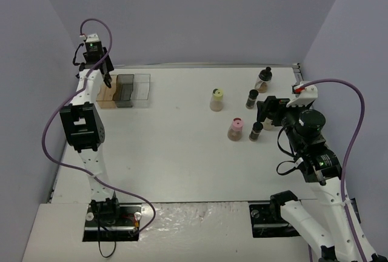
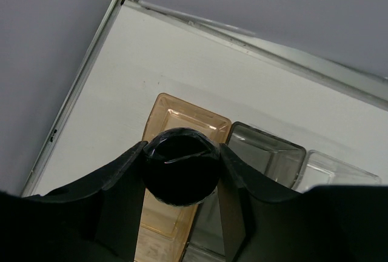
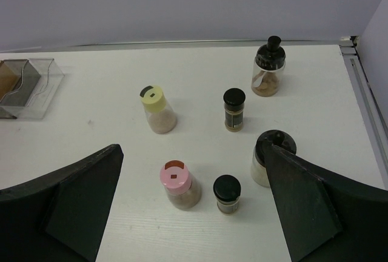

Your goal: Organize the condiment bottles

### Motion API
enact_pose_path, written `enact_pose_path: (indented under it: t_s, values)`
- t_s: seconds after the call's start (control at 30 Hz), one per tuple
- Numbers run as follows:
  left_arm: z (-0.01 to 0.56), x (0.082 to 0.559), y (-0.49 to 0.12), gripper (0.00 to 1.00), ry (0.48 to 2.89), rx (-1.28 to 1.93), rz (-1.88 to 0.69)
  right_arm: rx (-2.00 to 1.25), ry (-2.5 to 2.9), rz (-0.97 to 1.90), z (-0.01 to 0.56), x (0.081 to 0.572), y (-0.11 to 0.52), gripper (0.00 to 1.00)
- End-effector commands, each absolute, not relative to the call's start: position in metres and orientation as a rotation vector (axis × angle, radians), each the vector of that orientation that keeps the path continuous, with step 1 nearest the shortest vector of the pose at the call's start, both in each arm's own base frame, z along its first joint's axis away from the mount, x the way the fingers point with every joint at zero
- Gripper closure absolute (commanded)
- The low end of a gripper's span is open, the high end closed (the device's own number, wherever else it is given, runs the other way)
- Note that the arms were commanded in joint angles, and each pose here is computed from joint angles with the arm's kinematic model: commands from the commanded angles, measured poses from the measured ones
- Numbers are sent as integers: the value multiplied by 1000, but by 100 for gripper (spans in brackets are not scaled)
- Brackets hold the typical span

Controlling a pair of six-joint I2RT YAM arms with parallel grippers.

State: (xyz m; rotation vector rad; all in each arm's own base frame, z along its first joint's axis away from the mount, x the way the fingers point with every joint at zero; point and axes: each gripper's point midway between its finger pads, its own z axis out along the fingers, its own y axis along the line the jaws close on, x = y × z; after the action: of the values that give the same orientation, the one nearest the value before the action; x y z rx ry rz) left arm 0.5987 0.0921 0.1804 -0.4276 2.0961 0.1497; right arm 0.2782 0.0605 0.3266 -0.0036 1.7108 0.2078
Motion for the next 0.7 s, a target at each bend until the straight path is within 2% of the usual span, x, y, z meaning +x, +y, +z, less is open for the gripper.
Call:
enact_pose_path:
  t_s: [0.0,0.23,0.5,0.63,0.67]
  values:
    - [243,612,98,96,1947,-402,121,2,1616,217,355,284,61,0]
    - [208,619,104,95,1998,-407,131,8,1620,206,352,283,59,0]
    - [185,629,104,72,1980,-370,134,14,1609,203,351,280,57,0]
    - [180,629,103,67,1985,-361,132,16,1606,201,349,278,56,0]
    - [179,628,103,60,1987,-361,134,17,1605,199,349,278,56,0]
